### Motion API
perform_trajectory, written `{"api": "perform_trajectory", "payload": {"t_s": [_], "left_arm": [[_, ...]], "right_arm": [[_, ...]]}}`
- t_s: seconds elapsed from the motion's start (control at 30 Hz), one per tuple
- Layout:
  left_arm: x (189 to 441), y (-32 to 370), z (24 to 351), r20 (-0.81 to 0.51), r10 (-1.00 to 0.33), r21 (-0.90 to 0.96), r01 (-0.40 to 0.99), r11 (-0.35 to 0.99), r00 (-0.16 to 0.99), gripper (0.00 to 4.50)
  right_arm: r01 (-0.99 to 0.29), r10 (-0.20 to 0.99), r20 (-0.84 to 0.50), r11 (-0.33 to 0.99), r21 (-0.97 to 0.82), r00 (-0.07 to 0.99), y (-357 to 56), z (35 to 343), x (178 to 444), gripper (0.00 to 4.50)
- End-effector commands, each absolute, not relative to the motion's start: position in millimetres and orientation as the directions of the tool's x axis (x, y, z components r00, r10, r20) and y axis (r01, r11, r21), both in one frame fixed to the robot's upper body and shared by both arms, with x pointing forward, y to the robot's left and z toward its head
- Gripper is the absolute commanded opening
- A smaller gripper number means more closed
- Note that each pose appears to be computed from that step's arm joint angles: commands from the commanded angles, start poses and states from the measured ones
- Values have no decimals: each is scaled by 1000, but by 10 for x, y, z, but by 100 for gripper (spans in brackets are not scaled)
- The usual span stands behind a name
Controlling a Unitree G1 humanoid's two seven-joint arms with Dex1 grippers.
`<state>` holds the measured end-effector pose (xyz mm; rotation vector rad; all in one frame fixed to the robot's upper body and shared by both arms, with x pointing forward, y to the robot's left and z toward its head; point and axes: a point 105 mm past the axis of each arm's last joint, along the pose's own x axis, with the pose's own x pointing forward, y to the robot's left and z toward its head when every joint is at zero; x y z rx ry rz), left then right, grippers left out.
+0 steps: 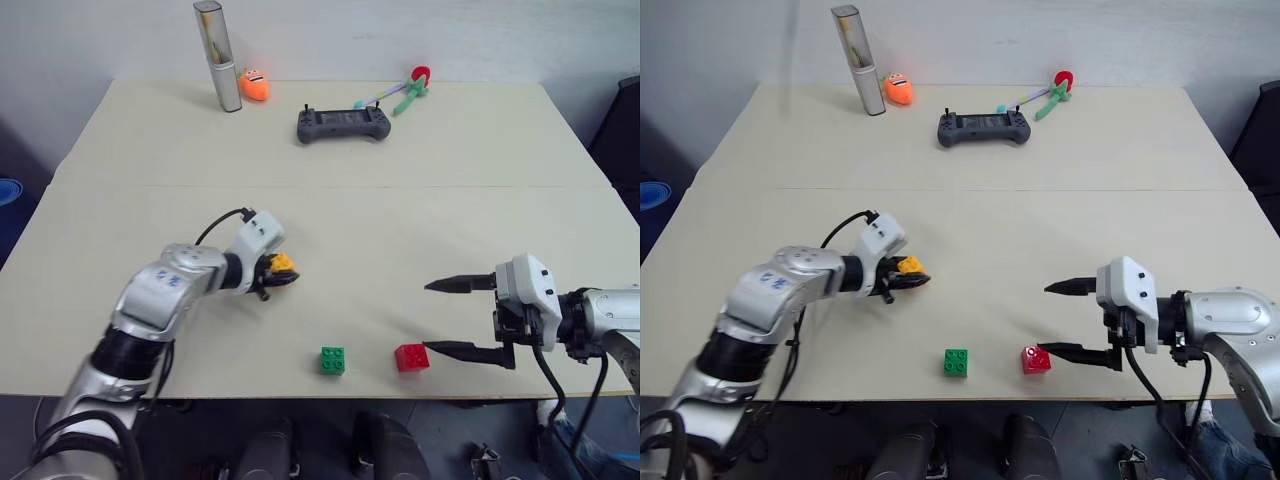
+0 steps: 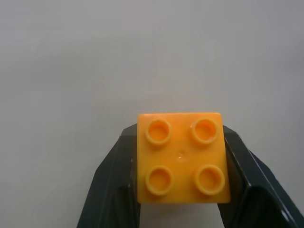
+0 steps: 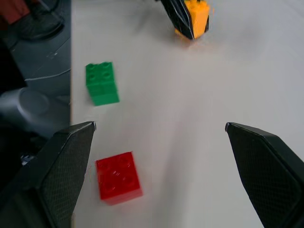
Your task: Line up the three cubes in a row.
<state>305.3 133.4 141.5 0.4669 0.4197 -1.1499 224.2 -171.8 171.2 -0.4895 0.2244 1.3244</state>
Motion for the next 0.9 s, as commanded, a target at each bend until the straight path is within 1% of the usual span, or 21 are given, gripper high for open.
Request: {"api": "perform_trajectory", "payload": {"t_s": [0.03,0.1,0.17,0.27,0.43,0.7,0.83,0.9], "left_arm": [[2621,1408,1509,-581,-812,138,990,-23,62,153],[2475,1512,1443,-621,-783,98,990,-104,-21,153],[2408,1560,1377,-641,-766,96,985,-143,-49,153],[2402,1567,1303,-652,-757,130,978,-165,-41,153],[2425,1532,1277,-638,-770,153,977,-146,-15,153],[2333,1547,1148,-662,-749,116,981,-153,-39,153],[2350,1568,1080,-684,-729,129,983,-134,-10,153],[2336,1564,1060,-690,-724,122,983,-140,-17,153]], "right_arm": [[-970,855,-486,76,-233,183,-1766,1693,2161,450],[-972,849,-499,62,-227,171,-1788,1668,2140,450],[-974,851,-500,56,-220,162,-1786,1654,2119,450],[-976,847,-510,46,-214,151,-1790,1613,2081,450],[-978,848,-508,56,-203,154,-1790,1582,2046,450],[-974,853,-492,76,-215,175,-1754,1582,2079,450],[-973,856,-486,80,-217,179,-1742,1582,2089,450],[-973,855,-487,79,-218,178,-1742,1580,2087,450]]}}
